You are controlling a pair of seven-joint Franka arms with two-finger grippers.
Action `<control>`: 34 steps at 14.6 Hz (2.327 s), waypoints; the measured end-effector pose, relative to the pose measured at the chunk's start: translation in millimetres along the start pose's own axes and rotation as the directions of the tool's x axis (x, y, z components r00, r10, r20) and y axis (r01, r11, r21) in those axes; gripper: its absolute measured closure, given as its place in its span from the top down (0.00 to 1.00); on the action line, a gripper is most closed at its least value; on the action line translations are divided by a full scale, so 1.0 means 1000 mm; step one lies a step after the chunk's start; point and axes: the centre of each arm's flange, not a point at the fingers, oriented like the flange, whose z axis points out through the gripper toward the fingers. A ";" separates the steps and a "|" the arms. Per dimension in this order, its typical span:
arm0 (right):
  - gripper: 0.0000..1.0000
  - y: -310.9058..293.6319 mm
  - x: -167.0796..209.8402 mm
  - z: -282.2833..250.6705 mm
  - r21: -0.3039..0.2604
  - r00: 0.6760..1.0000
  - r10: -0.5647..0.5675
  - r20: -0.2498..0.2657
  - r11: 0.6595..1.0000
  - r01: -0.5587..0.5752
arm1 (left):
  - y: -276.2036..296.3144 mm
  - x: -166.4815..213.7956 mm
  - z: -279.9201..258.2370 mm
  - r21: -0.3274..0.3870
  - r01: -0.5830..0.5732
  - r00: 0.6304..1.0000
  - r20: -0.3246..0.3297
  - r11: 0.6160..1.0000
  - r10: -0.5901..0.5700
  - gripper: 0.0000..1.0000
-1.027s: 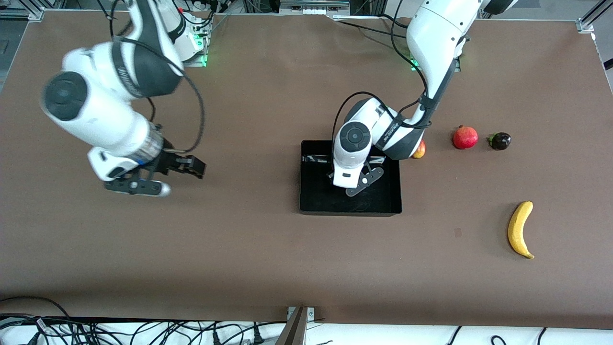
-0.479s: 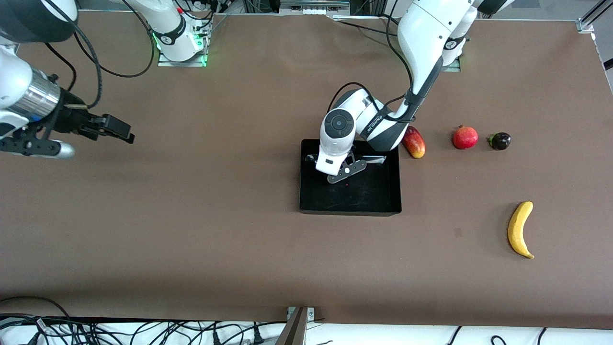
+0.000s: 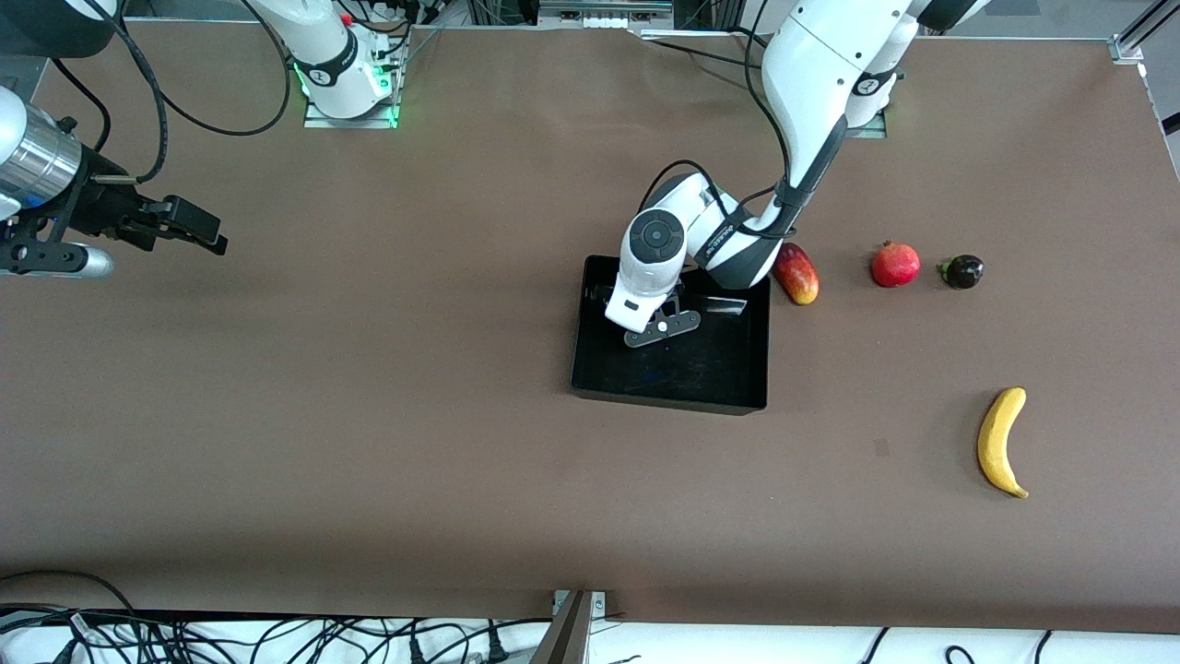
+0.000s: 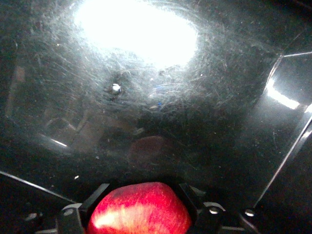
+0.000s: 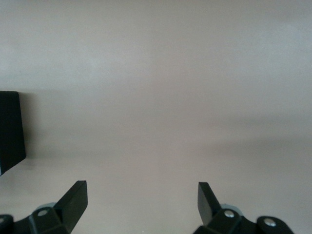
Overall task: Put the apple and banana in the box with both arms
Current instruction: 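Lower the red apple into the box and open the left gripper, then move the left gripper to the yellow banana and lower around it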
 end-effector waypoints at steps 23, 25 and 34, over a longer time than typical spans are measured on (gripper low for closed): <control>1.00 0.007 -0.015 -0.023 -0.067 0.996 -0.076 -0.036 0.995 0.073 | -0.298 0.261 -0.234 0.069 -0.268 0.963 0.046 0.961 0.266 1.00; 1.00 0.008 -0.015 -0.023 -0.067 0.997 -0.075 -0.036 0.995 0.072 | -0.346 0.294 -0.226 0.077 -0.326 0.945 -0.006 0.942 0.328 1.00; 1.00 0.006 -0.013 -0.022 -0.068 0.996 -0.078 -0.034 0.995 0.076 | -0.466 0.381 -0.091 0.100 -0.527 0.831 -0.151 0.844 0.536 1.00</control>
